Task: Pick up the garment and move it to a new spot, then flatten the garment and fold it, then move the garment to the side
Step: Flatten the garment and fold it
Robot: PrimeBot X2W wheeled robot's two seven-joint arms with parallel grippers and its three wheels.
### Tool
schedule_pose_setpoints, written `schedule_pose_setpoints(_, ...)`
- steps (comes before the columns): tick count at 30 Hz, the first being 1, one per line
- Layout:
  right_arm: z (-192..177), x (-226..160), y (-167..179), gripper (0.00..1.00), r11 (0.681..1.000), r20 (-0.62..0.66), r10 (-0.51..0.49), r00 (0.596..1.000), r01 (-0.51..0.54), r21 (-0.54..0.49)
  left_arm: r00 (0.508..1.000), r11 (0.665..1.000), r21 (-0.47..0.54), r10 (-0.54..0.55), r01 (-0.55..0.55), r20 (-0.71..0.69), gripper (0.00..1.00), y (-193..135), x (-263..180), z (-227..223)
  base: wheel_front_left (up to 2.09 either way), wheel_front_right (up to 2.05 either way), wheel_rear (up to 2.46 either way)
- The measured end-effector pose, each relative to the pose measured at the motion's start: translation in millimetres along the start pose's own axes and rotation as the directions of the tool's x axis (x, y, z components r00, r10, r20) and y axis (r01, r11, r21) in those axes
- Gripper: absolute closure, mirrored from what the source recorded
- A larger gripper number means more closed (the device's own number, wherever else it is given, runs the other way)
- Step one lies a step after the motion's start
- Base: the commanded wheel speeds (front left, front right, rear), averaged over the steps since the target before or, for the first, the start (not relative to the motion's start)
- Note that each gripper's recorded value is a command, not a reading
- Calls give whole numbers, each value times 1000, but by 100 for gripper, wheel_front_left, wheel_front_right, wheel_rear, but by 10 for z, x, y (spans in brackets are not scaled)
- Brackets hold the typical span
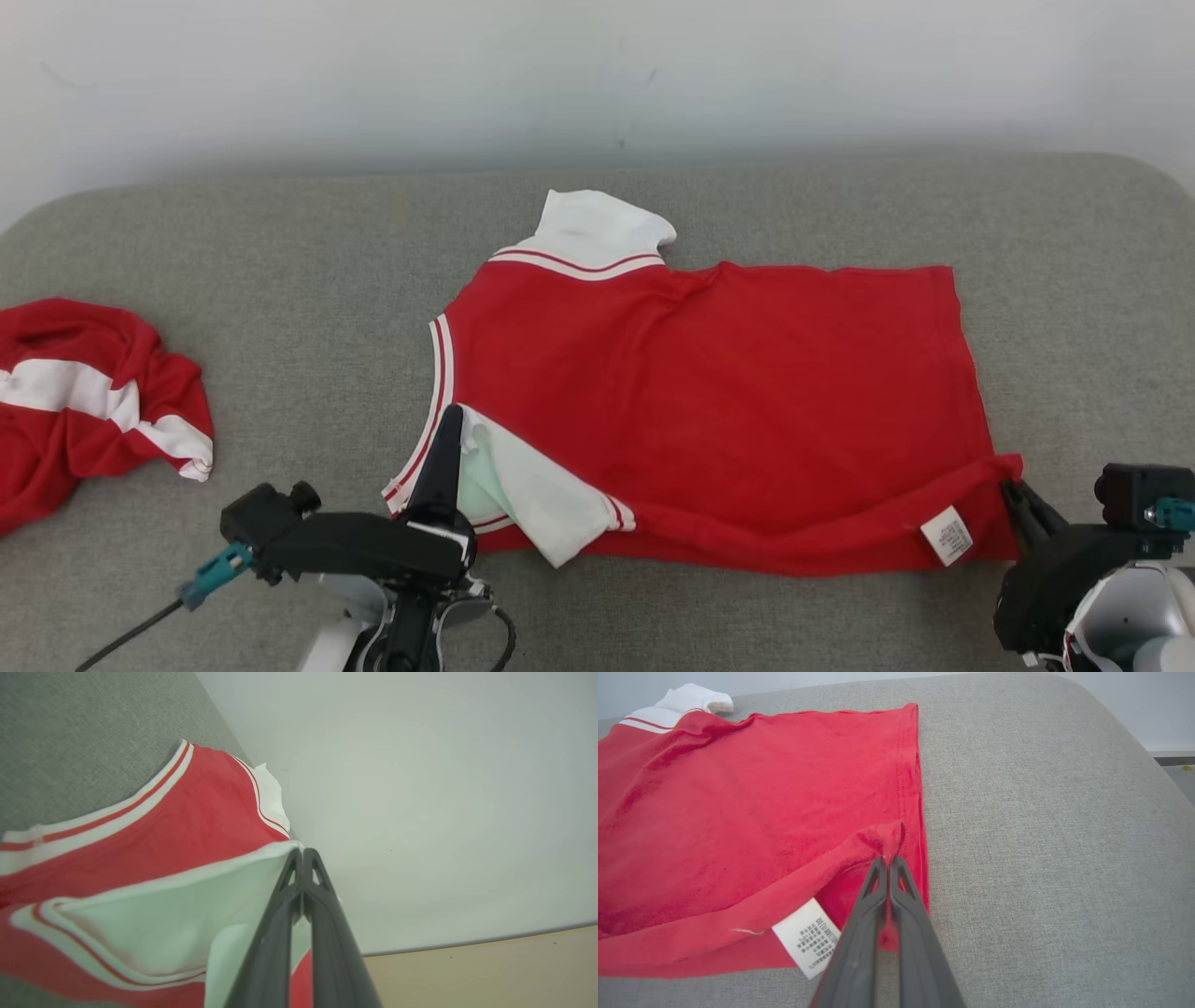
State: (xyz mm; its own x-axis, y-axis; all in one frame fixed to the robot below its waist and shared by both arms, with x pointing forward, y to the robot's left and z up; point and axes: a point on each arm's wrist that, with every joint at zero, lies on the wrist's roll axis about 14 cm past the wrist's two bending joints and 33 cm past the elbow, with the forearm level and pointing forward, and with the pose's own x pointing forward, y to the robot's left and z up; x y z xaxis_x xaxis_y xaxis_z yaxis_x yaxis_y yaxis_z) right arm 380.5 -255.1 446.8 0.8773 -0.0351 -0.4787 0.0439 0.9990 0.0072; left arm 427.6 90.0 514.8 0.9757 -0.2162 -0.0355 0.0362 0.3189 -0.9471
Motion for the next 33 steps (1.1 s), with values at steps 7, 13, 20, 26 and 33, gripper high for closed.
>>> schedule_pose_setpoints(7,3,193,-75,100,999,8,-49,999,49,-13,997,994,90,64,-68,42,100,193,236,31,0,0,0)
schedule_pose_setpoints(13,-91,302,36,100,999,-19,-29,999,29,-16,997,992,108,63,-67,34,100,231,381,-5,0,0,0)
schedule_pose_setpoints(20,-47,346,18,100,999,11,-34,999,34,-24,997,989,126,71,-75,43,100,283,499,15,0,0,0)
schedule_pose_setpoints(26,-25,371,-28,100,999,28,-45,999,46,-26,996,989,129,64,-71,56,100,286,568,56,0,0,0)
schedule_pose_setpoints(33,-19,385,-68,100,998,46,-62,997,63,-23,997,983,166,66,-73,45,100,317,613,23,0,0,0)
